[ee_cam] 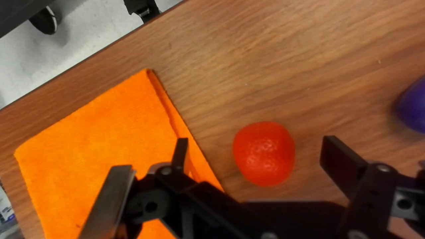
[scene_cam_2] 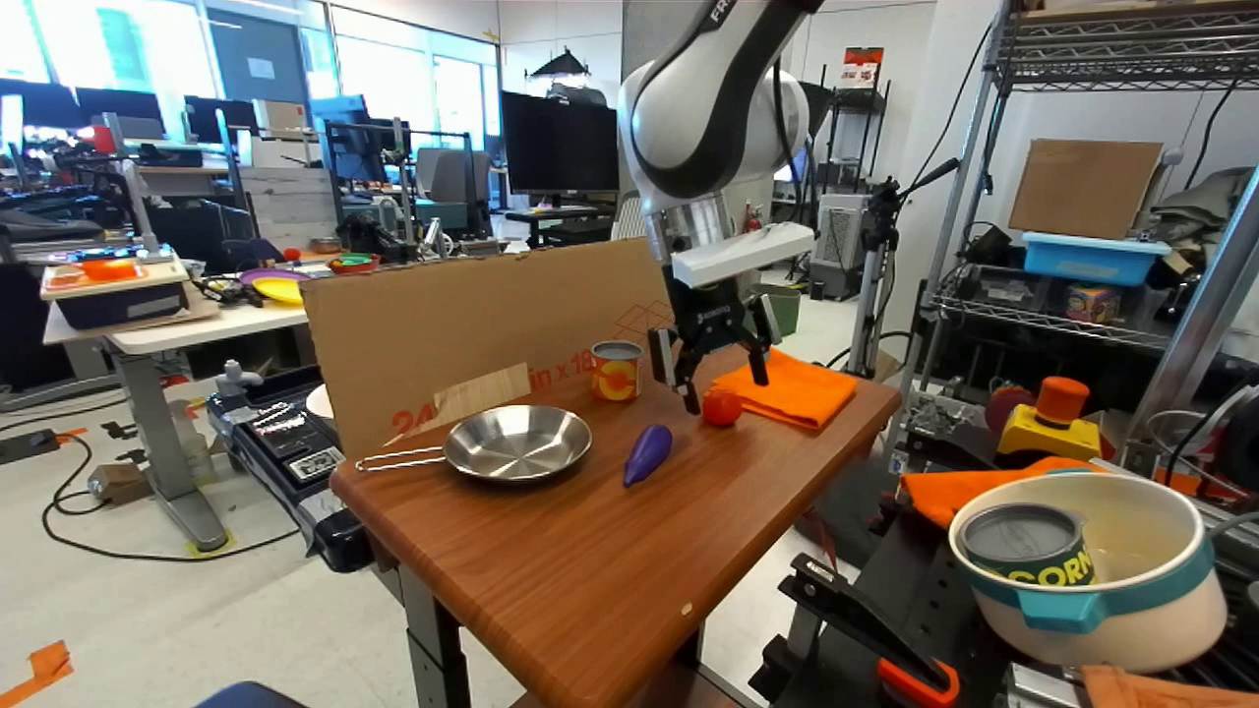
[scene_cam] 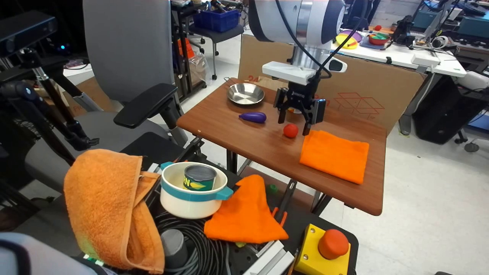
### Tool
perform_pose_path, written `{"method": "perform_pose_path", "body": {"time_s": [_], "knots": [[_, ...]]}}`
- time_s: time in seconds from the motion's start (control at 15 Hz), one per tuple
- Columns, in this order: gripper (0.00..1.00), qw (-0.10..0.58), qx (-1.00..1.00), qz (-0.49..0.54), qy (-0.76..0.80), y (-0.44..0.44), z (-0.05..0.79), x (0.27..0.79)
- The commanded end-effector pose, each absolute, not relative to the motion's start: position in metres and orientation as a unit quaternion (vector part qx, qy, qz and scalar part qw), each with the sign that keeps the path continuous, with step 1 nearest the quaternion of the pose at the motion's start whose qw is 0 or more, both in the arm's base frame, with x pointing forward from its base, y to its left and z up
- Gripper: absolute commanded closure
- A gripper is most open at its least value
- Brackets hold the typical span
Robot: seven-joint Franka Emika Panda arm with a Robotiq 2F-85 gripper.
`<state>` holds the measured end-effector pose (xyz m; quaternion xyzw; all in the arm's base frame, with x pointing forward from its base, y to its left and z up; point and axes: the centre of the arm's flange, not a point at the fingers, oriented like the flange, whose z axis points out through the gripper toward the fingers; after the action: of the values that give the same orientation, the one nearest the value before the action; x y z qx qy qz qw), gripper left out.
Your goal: Put the red ball on the pan
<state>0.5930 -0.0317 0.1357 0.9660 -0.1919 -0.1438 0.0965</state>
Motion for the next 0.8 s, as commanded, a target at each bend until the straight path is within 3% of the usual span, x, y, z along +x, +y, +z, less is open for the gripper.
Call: {"method": "perform_pose_path", "body": {"time_s": [0.0,0.4,0.73], "knots": [[0.28,0.102,0.963,-0.185,-0.167,-0.025,0.114,0.614],[0.75,0.116,0.966,-0.169,-0.157,-0.01,0.133,0.611],[0.78,0.13,0.976,-0.122,-0.127,0.033,0.186,0.589]]}}
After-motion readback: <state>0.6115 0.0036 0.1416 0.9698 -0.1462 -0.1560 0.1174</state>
